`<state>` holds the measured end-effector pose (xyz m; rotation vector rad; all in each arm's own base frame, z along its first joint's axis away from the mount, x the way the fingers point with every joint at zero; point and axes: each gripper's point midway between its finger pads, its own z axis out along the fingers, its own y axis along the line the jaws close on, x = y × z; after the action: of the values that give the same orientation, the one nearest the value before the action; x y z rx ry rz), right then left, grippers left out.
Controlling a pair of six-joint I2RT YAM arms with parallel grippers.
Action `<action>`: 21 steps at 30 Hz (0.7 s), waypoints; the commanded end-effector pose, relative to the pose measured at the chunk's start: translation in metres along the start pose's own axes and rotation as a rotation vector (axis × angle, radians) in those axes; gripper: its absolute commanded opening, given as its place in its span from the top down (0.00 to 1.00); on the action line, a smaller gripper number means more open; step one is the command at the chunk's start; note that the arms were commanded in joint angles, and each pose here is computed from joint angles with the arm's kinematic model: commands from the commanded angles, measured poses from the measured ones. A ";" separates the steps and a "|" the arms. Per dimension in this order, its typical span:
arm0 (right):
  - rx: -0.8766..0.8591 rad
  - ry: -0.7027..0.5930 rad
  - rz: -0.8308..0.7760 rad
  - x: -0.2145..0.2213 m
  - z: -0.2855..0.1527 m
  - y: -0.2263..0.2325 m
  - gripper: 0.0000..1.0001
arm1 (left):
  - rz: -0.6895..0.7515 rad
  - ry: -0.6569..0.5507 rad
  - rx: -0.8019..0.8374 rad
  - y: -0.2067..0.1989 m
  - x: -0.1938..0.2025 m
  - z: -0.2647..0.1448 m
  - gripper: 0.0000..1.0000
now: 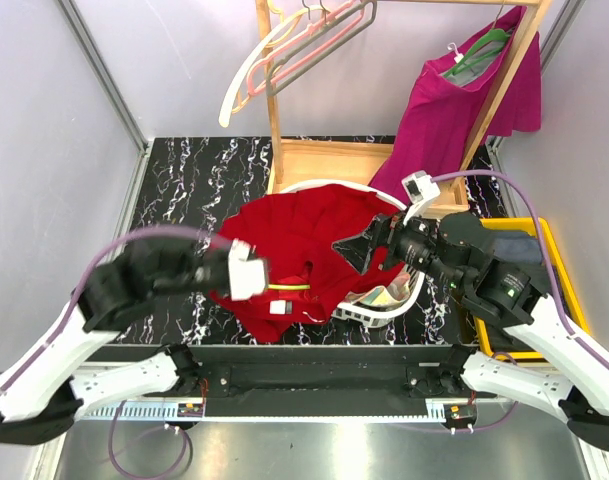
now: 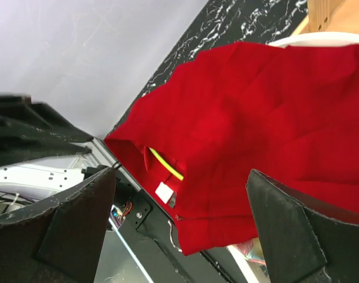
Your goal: Remove the skirt from the hanger
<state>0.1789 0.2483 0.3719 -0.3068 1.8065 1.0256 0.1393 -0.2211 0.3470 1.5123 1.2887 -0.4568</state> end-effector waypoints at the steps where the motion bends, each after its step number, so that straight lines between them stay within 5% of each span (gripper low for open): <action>1: -0.040 -0.113 0.033 -0.031 -0.016 0.015 0.00 | 0.153 0.024 0.092 -0.028 0.028 0.006 0.77; 8: -0.019 -0.131 0.035 -0.035 -0.016 0.011 0.00 | 0.174 0.098 0.212 -0.060 0.071 0.046 0.73; 21: 0.006 -0.147 0.040 -0.030 -0.022 0.002 0.00 | 0.159 0.176 0.227 -0.052 0.086 0.104 0.75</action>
<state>0.1745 0.2279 0.3909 -0.2189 1.7328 1.0351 0.1384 -0.2550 0.1928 1.9403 1.3331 -0.4171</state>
